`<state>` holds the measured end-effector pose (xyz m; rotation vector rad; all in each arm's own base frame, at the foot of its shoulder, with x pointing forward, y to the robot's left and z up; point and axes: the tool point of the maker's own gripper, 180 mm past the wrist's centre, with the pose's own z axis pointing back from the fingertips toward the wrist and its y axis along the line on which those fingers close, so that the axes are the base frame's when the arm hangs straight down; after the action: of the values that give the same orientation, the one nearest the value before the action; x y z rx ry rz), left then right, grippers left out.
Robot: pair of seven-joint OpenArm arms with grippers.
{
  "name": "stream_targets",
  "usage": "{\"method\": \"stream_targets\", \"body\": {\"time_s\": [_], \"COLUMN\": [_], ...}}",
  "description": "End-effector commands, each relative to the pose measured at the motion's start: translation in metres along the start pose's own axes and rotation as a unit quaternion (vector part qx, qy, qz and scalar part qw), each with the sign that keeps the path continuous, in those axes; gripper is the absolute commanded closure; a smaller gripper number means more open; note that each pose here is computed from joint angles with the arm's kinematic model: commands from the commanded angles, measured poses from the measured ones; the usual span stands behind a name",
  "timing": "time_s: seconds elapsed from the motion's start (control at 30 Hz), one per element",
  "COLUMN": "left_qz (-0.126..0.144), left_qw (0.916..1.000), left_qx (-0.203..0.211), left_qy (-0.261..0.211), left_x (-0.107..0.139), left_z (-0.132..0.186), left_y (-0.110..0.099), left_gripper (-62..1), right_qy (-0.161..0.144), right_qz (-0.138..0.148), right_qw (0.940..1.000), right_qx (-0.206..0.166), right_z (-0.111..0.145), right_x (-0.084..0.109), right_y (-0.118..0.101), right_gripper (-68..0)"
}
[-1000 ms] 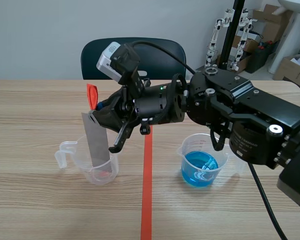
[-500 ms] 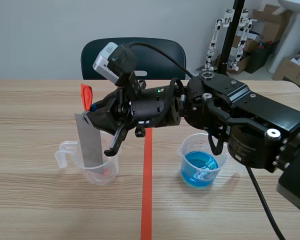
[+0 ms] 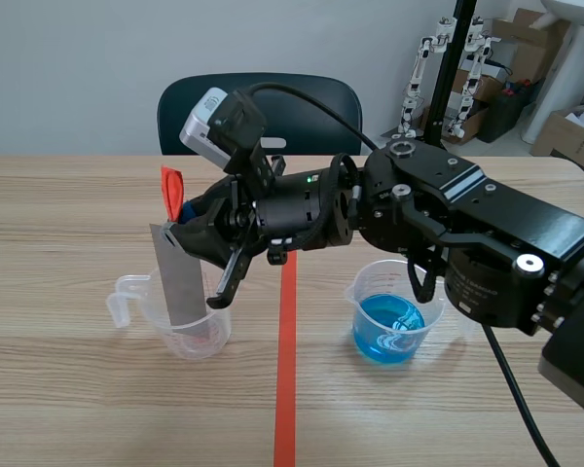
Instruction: Do the redox reaction experiment. put the plate into the left beaker
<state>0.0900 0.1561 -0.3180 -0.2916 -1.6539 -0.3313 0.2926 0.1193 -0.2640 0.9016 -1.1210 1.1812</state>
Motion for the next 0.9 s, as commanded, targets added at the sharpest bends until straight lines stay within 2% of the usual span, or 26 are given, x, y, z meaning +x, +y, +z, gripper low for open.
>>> {"method": "stream_targets", "body": {"time_s": [0.0, 0.07, 0.1, 0.13, 0.2, 0.87], "left_qz": [0.002, 0.002, 0.002, 0.002, 0.002, 0.002], "left_qw": [0.9999, 0.9999, 0.9999, 0.9999, 0.9999, 0.9999], "left_qx": [0.001, 0.001, 0.001, 0.001, 0.001, 0.001], "left_qy": [-0.016, -0.016, -0.016, -0.016, -0.016, -0.016], "left_x": [0.006, 0.006, 0.006, 0.006, 0.006, 0.006], "left_z": [-0.003, -0.003, -0.003, -0.003, -0.003, -0.003], "left_y": [-0.001, -0.001, -0.001, -0.001, -0.001, -0.001], "left_gripper": [-62.3, -62.3, -62.3, -62.3, -62.3, -62.3], "right_qy": [-0.021, -0.017, -0.012, -0.008, -0.004, -0.004], "right_qz": [0.002, 0.002, 0.004, 0.007, 0.010, 0.011], "right_qw": [0.9998, 0.9998, 0.9994, 0.9987, 0.9979, 0.9979], "right_qx": [0.005, -0.014, -0.031, -0.049, -0.063, -0.063], "right_z": [-0.002, -0.002, -0.002, -0.002, -0.001, -0.001], "right_x": [0.013, 0.011, 0.010, 0.009, 0.008, 0.008], "right_y": [-0.001, -0.008, -0.014, -0.020, -0.026, -0.026], "right_gripper": [-38.0, -59.6, -65.5, -67.9, -67.9, -67.9]}}
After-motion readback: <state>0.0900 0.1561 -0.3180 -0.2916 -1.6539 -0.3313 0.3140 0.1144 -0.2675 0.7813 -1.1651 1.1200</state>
